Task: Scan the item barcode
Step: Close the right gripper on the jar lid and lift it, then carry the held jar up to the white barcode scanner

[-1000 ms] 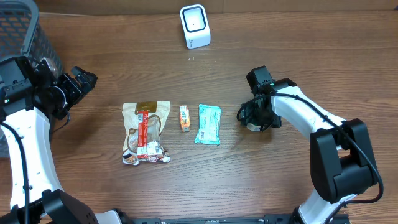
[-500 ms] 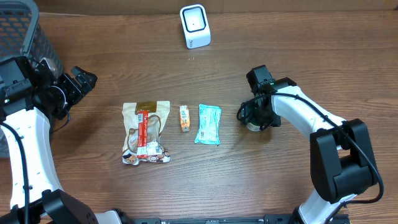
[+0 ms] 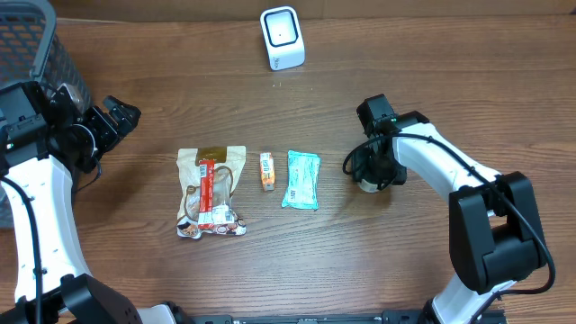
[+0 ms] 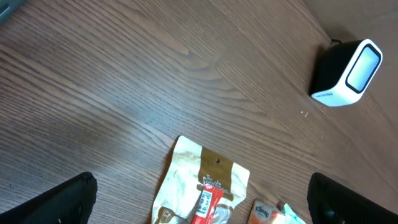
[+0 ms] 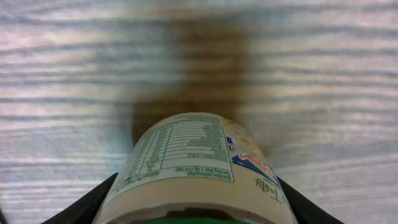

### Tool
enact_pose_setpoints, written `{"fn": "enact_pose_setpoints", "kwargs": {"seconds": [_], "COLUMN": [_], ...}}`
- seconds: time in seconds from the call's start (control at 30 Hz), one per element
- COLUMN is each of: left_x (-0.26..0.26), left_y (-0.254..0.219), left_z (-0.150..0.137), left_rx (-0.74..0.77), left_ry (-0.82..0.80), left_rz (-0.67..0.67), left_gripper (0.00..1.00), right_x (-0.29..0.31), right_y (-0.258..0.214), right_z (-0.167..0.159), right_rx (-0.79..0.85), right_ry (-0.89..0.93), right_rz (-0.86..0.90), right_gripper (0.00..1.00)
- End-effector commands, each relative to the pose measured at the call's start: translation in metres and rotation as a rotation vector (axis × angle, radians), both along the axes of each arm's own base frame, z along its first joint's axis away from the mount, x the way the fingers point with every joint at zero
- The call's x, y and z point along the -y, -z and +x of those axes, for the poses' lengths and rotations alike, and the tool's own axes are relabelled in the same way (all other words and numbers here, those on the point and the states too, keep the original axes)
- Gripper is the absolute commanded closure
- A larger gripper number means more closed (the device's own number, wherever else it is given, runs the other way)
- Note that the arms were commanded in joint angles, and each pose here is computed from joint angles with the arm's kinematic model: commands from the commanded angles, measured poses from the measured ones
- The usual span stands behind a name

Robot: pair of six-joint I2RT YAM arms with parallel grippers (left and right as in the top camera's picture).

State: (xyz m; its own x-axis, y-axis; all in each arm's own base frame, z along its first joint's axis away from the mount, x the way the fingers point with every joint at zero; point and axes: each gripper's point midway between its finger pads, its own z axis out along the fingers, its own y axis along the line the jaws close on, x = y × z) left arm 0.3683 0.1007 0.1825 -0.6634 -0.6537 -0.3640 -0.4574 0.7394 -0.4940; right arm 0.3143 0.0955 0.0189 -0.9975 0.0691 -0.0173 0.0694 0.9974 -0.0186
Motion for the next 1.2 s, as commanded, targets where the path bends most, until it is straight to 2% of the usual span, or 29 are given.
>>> {"fn": "enact_pose_setpoints", "kwargs": {"seconds": [0.0, 0.17, 0.33, 0.5, 0.63, 0.77, 0.8, 0.97, 1.17], "left_x": [-0.002, -0.002, -0.002, -0.002, -0.002, -0.002, -0.002, -0.002, -0.002], "left_y": [-0.009, -0.009, -0.009, -0.009, -0.009, -0.009, -0.009, -0.009, -0.009], "left_z": [0.000, 0.000, 0.000, 0.000, 0.000, 0.000, 0.000, 0.000, 0.000], "left_rx": [0.020, 0.020, 0.020, 0.020, 0.020, 0.020, 0.020, 0.020, 0.020], "left_ry": [-0.009, -0.009, -0.009, -0.009, -0.009, -0.009, -0.009, -0.009, -0.009], "left_rz": [0.013, 0.013, 0.013, 0.013, 0.013, 0.013, 0.013, 0.013, 0.013], "left_gripper": [0.00, 0.01, 0.01, 0.00, 0.01, 0.01, 0.01, 0.00, 0.00], "right_x": [-0.004, -0.010, -0.017, -0.038, -0.039, -0.047, -0.052, -0.067, -0.082], "right_y": [-0.025, -0.073, -0.138, -0.206, -0.253, -0.267, -0.272, -0.290, -0.297], "right_z": [0.022, 0.040, 0.056, 0.046, 0.048, 0.071, 0.088, 0.127, 0.167], "right_rx": [0.049, 0.082, 0.147, 0.168, 0.263, 0.378, 0.446, 0.621, 0.763], "right_ry": [0.003, 0.003, 0.001, -0.067, -0.073, -0.081, -0.085, -0.096, -0.110], "right_rz": [0.007, 0.018, 0.052, 0.193, 0.222, 0.254, 0.273, 0.325, 0.365], "right_gripper": [0.56, 0.60, 0.72, 0.90, 0.91, 0.91, 0.91, 0.96, 0.96]}}
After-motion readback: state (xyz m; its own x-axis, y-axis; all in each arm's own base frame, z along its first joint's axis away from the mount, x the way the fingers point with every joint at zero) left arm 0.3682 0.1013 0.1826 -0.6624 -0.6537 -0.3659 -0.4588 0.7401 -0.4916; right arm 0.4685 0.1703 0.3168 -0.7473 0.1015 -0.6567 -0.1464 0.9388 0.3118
